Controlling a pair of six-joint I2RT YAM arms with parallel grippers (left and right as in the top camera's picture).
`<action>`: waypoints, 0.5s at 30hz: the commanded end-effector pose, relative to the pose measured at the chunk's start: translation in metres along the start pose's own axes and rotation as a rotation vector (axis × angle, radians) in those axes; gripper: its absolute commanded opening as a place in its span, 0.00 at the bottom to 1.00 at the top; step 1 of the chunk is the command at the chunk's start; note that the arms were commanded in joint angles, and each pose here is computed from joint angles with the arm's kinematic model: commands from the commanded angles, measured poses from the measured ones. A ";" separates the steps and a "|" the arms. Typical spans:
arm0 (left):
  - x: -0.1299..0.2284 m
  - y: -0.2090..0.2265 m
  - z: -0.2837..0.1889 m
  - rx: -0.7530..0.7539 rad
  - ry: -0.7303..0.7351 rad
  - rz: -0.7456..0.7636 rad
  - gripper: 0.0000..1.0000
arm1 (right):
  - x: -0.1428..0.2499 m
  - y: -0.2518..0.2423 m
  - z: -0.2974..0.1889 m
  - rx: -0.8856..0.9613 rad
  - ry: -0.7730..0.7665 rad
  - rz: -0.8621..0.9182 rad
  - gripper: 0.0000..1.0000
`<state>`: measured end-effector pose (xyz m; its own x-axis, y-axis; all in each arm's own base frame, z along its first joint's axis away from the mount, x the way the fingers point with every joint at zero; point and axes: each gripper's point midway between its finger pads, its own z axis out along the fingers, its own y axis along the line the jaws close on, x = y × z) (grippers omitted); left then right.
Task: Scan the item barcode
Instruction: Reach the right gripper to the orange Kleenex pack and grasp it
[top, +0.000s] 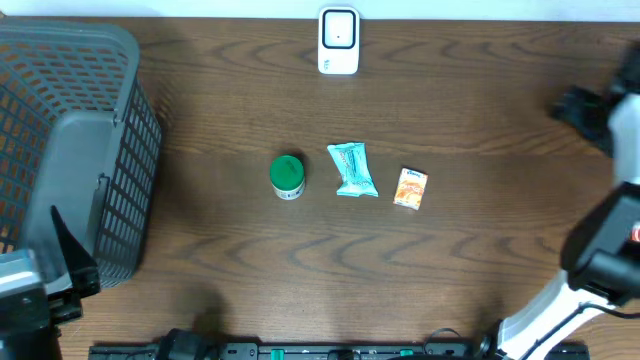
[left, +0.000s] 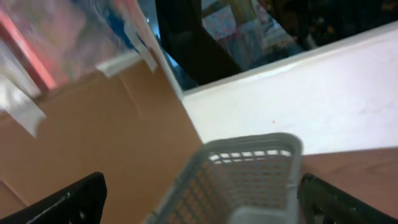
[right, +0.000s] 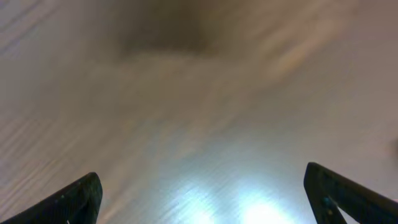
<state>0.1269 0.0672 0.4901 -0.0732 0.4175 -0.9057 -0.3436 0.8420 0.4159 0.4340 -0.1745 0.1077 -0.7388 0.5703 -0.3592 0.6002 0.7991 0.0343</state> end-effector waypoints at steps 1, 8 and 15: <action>-0.001 0.005 -0.002 -0.023 0.000 0.249 0.98 | 0.038 0.077 -0.012 -0.124 0.074 -0.109 0.99; 0.002 0.006 -0.006 -0.021 -0.004 0.293 0.98 | 0.137 0.161 -0.037 -0.135 0.215 -0.514 0.99; 0.029 0.006 -0.023 -0.025 -0.001 0.289 0.98 | 0.214 0.200 -0.065 -0.322 0.394 -0.782 0.68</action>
<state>0.1116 0.0713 0.4756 -0.1642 0.6361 -0.7539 -0.3142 0.6908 0.6512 0.3858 0.0862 0.0921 -0.9962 -0.0697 -0.0517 -0.0731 0.9951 0.0665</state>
